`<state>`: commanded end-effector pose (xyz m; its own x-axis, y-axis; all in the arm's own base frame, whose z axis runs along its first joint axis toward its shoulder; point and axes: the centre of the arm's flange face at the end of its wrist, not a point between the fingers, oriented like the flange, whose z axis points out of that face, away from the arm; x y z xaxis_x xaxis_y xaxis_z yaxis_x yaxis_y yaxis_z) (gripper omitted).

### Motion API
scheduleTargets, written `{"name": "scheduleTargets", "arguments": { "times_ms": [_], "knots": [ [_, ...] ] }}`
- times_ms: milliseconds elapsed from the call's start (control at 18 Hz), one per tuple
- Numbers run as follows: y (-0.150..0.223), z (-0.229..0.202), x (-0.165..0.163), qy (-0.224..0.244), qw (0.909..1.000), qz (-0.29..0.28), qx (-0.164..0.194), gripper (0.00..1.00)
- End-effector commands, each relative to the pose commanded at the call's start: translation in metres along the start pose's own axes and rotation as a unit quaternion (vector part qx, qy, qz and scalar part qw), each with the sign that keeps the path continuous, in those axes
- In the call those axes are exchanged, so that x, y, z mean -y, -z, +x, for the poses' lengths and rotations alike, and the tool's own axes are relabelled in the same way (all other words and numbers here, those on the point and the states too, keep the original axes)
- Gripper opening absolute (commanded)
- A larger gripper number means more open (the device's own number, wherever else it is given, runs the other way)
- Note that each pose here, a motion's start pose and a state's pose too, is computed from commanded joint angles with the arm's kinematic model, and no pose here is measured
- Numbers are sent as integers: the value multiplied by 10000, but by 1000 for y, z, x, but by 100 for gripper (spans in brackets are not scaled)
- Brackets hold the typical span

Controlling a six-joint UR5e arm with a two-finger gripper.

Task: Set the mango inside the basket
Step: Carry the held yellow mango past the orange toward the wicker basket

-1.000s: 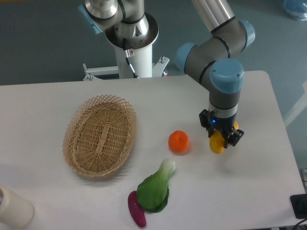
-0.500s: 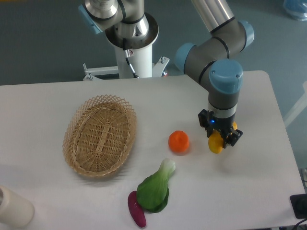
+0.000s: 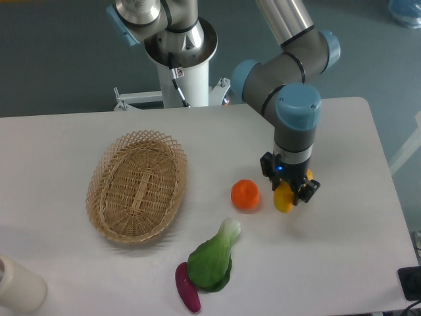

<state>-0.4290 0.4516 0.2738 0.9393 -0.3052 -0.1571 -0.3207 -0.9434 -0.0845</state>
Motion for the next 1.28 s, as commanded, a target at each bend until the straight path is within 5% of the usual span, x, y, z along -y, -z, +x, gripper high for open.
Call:
{"name": "scheduleTargets", "arguments": {
  "times_ms": [1000, 1278],
  "knots": [
    [48, 161, 181, -353, 9986, 378, -57, 39],
    [33, 216, 188, -562, 9977, 225, -302, 41]
  ]
}}
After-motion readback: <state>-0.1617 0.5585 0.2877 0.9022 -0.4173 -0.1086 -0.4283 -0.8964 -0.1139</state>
